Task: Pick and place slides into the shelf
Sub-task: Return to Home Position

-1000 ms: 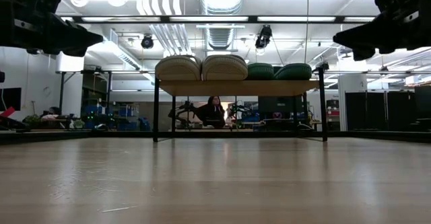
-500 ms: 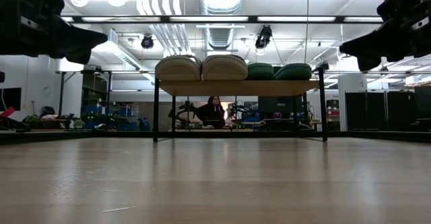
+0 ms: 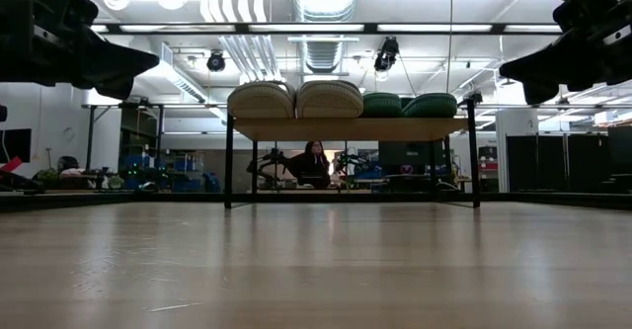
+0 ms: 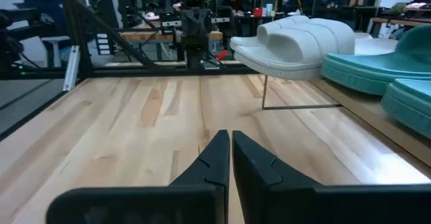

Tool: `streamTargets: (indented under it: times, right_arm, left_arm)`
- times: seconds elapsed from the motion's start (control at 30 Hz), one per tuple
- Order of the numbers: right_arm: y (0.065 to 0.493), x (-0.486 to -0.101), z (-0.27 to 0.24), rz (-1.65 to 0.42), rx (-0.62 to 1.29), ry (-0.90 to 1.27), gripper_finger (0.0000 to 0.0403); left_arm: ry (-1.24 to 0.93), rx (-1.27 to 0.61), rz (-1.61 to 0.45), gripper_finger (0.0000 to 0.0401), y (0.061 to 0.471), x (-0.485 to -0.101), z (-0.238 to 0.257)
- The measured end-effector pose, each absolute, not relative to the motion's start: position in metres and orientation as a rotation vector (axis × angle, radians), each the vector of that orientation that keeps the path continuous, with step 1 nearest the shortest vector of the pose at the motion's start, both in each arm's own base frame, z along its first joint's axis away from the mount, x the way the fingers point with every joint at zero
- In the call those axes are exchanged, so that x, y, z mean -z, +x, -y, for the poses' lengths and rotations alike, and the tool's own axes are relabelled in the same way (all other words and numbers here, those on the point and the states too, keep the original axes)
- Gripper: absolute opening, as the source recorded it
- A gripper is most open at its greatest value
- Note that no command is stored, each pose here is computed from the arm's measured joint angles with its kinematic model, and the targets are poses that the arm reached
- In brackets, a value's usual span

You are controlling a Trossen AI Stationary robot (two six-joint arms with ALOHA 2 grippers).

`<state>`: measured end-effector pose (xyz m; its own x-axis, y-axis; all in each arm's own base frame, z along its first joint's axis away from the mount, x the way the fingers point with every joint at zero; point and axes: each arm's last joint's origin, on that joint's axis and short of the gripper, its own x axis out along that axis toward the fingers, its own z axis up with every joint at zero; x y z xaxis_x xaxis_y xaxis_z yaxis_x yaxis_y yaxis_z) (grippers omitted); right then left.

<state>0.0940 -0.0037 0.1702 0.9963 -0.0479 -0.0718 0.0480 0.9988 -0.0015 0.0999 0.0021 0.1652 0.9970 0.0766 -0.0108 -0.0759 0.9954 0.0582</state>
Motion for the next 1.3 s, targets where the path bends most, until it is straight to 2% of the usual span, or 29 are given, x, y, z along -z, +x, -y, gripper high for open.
streamTargets:
  times: [0.27, 1.3]
  right_arm:
    - [0.0963, -0.1689, 0.0027, -0.007, 0.009, -0.033, 0.0009]
    - [0.0977, -0.1671, 0.0027, -0.025, 0.009, -0.039, 0.0009]
  left_arm:
    - [0.059, -0.076, -0.023, 0.0, 0.1005, -0.1642, -0.0021]
    - [0.06, -0.058, -0.019, 0.0, 0.1009, -0.1641, -0.0016]
